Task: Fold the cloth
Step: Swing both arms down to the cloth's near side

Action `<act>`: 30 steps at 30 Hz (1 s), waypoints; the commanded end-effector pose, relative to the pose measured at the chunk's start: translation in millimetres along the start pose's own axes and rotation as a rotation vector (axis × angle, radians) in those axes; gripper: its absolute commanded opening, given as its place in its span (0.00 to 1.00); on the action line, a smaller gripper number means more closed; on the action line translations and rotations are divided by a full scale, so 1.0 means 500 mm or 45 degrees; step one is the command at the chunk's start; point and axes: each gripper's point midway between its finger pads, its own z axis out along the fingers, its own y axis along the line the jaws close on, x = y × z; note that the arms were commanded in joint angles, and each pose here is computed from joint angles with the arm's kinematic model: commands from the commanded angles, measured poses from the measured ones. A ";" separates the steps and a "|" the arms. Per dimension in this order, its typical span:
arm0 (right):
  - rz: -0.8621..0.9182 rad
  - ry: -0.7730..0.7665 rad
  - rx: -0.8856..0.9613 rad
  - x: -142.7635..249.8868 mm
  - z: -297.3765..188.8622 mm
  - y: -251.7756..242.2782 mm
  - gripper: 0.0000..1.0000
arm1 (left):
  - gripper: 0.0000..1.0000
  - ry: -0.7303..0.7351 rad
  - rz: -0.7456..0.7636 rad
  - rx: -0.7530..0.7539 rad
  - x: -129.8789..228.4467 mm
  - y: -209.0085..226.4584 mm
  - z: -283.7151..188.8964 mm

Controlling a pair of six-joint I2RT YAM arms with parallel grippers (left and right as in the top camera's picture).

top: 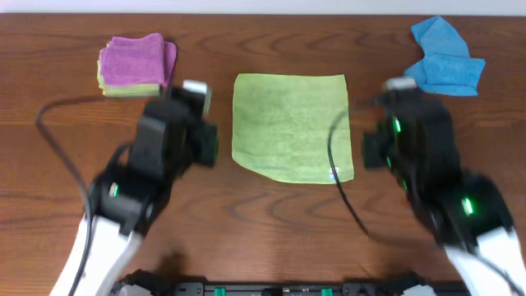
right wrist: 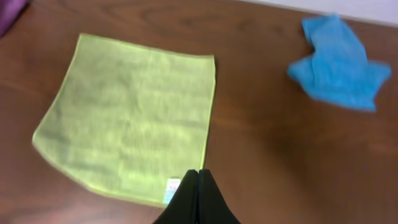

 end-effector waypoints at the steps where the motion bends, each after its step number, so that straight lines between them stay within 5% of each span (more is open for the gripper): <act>1: 0.101 -0.019 0.005 0.056 -0.041 -0.010 0.01 | 0.06 -0.023 -0.010 -0.038 0.060 0.004 -0.034; 6: 0.165 -0.034 -0.074 0.137 -0.103 -0.013 0.01 | 0.06 -0.027 -0.013 -0.007 0.154 0.002 -0.083; 12: 0.258 0.001 -0.089 0.225 -0.082 -0.015 0.01 | 0.06 0.020 -0.089 -0.013 0.262 0.009 -0.036; 18: 0.329 0.037 -0.084 0.259 -0.022 0.001 0.02 | 0.06 0.000 -0.153 -0.036 0.297 0.013 0.039; 30: 0.297 0.126 -0.049 0.315 0.056 0.015 0.02 | 0.06 0.250 -0.205 -0.048 0.374 -0.015 0.197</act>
